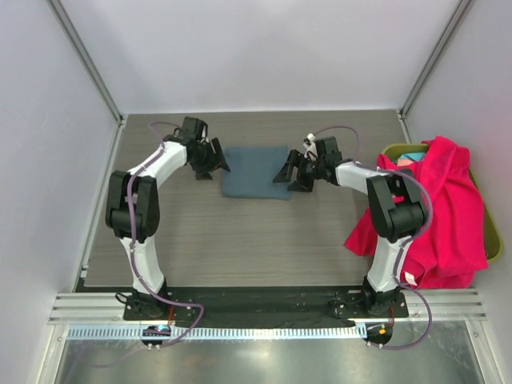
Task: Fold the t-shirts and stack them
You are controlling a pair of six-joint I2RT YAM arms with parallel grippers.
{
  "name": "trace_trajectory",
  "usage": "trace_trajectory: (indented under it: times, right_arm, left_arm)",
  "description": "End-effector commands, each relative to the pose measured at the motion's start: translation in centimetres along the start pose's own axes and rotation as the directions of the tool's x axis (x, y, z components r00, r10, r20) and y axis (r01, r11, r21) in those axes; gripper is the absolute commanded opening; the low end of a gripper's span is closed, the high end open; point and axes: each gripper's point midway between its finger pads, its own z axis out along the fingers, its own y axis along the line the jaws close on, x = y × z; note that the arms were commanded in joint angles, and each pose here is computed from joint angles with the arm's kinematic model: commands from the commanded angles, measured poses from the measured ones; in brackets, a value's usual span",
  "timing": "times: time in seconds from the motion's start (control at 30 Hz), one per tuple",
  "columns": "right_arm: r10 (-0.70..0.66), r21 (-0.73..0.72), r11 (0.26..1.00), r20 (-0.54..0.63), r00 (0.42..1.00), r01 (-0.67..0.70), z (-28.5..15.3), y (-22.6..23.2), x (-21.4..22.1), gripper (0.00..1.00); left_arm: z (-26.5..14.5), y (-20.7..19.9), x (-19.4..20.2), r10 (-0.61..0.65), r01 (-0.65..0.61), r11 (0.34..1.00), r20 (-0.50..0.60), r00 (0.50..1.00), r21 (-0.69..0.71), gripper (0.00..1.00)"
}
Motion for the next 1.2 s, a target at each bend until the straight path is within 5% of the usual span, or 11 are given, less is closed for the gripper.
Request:
trace_trajectory:
  times: [0.0, 0.23, 0.63, 0.83, 1.0, 1.17]
  right_arm:
    - [-0.090, 0.233, 0.970, 0.052, 0.995, 0.075, -4.9, -0.4, -1.6, 0.82]
    - [-0.212, 0.287, 0.943, 0.115, 0.970, 0.172, -10.4, 3.3, -2.6, 0.89]
    - [-0.210, 0.266, 0.947, 0.093, 0.973, 0.179, -13.0, 3.0, 2.3, 0.91]
    - [-0.215, 0.262, 0.947, 0.087, 0.973, 0.186, -13.3, 3.0, 2.6, 0.91]
    - [-0.215, 0.255, 0.948, 0.078, 0.973, 0.189, -13.2, 3.0, 2.9, 0.91]
    - [-0.215, 0.242, 0.951, 0.078, 0.974, 0.190, -13.5, 3.2, 3.5, 0.91]
  left_arm:
    - [-5.7, 1.3, -4.7, 0.098, -0.076, 0.988, 0.169, 0.981, -0.134, 0.71]
    - [-4.2, -0.9, -9.2, 0.141, -0.136, 0.990, 0.198, 0.970, -0.042, 0.73]
    - [6.4, -1.2, -7.7, 0.086, -0.088, 0.986, 0.022, 0.996, 0.143, 0.66]
    - [8.8, -1.6, -5.5, 0.069, -0.058, 0.974, -0.044, 0.997, 0.221, 0.46]
    - [9.0, -1.7, -5.4, 0.057, -0.041, 0.970, -0.061, 0.997, 0.241, 0.02]
    - [6.3, 3.1, -9.2, 0.049, -0.048, 0.997, -0.012, 0.999, 0.066, 0.00]
